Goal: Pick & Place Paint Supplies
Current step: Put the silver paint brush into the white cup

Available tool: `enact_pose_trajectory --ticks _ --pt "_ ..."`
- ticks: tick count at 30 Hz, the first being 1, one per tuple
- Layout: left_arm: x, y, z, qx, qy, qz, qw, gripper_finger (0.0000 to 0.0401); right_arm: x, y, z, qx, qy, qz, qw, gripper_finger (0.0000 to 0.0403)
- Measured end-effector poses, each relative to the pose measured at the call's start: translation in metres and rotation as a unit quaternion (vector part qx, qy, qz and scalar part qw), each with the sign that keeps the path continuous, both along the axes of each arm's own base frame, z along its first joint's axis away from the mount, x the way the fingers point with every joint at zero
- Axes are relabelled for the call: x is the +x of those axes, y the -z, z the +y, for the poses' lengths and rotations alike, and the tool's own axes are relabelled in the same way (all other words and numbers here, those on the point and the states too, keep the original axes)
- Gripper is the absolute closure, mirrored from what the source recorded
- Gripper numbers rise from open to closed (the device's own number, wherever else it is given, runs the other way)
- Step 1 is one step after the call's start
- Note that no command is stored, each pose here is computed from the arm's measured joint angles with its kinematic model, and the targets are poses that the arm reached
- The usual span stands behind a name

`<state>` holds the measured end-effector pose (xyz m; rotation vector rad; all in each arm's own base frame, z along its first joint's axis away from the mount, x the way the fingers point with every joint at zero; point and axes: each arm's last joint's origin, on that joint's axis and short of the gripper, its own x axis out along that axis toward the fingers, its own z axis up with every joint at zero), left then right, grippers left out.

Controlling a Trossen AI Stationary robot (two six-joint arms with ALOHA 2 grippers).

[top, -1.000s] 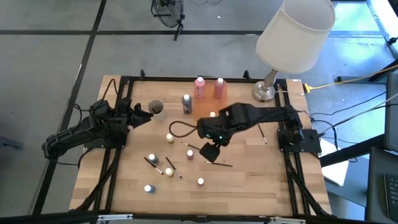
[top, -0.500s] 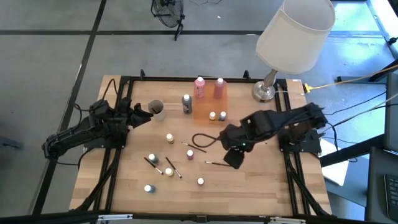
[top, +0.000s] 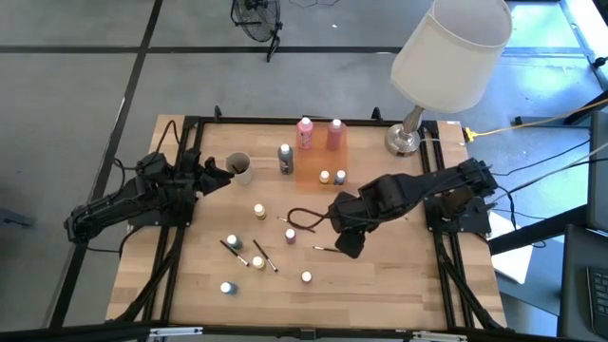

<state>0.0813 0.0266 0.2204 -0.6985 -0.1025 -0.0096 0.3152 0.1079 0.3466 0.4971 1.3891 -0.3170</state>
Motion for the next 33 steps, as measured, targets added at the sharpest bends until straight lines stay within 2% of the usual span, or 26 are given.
enact_pose_trajectory --ticks 7,13,24,29,33 --pt "0.0 0.0 0.0 0.011 -0.001 0.001 1.0 0.0232 -0.001 0.0 0.001 0.023 0.021 0.014 0.999 0.0176" --pt "0.0 0.0 0.001 0.016 -0.014 0.0 1.0 0.0232 -0.002 0.0 0.0 0.023 0.03 0.02 0.999 0.0176" --pt "0.0 0.0 0.003 0.043 -0.056 0.001 0.997 0.0232 -0.01 0.001 0.0 0.014 0.057 0.06 0.996 0.0176" --pt "-0.001 0.0 0.005 0.062 -0.094 0.004 0.994 0.0232 -0.01 -0.001 -0.003 0.024 0.047 0.059 0.997 0.0176" --pt "-0.001 0.001 0.006 0.057 -0.111 0.009 0.992 0.0232 -0.01 -0.001 -0.003 0.032 0.043 0.061 0.997 0.0176"
